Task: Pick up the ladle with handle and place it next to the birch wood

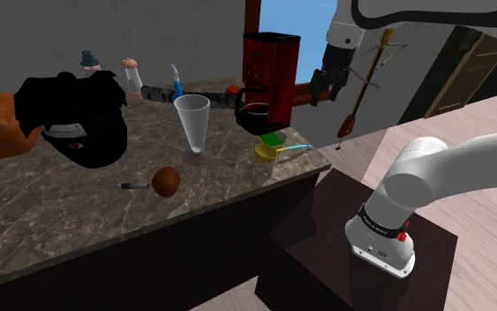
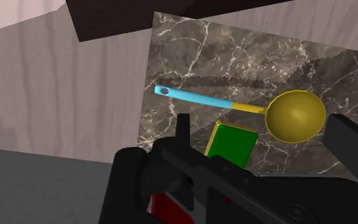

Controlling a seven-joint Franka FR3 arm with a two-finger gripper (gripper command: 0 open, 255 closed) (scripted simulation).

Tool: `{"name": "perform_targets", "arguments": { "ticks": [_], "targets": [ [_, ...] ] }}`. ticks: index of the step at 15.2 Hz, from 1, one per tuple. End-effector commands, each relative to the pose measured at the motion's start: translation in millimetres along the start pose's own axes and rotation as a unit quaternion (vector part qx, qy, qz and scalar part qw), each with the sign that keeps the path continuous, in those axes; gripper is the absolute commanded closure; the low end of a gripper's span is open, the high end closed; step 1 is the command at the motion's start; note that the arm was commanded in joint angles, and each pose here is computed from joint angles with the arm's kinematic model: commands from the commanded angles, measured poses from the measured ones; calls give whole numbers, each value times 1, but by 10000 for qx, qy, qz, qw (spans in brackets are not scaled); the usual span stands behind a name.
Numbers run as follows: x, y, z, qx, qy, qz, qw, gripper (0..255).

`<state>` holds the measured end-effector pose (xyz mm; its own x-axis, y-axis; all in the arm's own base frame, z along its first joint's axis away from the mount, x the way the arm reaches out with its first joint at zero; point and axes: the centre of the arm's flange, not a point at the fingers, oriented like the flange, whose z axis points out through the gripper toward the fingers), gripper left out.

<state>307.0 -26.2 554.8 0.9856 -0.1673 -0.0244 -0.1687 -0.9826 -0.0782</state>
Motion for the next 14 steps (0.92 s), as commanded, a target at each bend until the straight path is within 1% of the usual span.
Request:
{"name": "perform_targets", "arguments": {
  "ticks": [1, 2, 3, 4, 5, 6, 7, 8, 9, 10, 11, 12, 13, 14],
  "targets": [
    [0, 0, 0, 0, 0, 0, 10000, 0],
    [4, -3, 12, -56, 49, -460, 9989, 0],
    [8, -7, 23, -111, 98, -919, 9957, 0],
    [12, -11, 35, -167, 146, -1377, 9902, 0],
    [16, -14, 47, -221, 194, -1831, 9827, 0],
    [19, -19, 59, -276, 242, -2281, 9729, 0],
    [22, -23, 70, -330, 289, -2726, 9611, 0],
    [25, -27, 82, -383, 336, -3166, 9472, 0],
    [28, -32, 94, -435, 382, -3598, 9312, 0],
    [30, -37, 106, -487, 427, -4023, 9132, 0],
    [32, -41, 118, -537, 471, -4439, 8933, 0],
    [33, -46, 130, -586, 514, -4845, 8713, 0],
    [34, -51, 142, -634, 556, -5240, 8475, 0],
    [35, -56, 154, -680, 597, -5625, 8218, 0]
  ]
}}
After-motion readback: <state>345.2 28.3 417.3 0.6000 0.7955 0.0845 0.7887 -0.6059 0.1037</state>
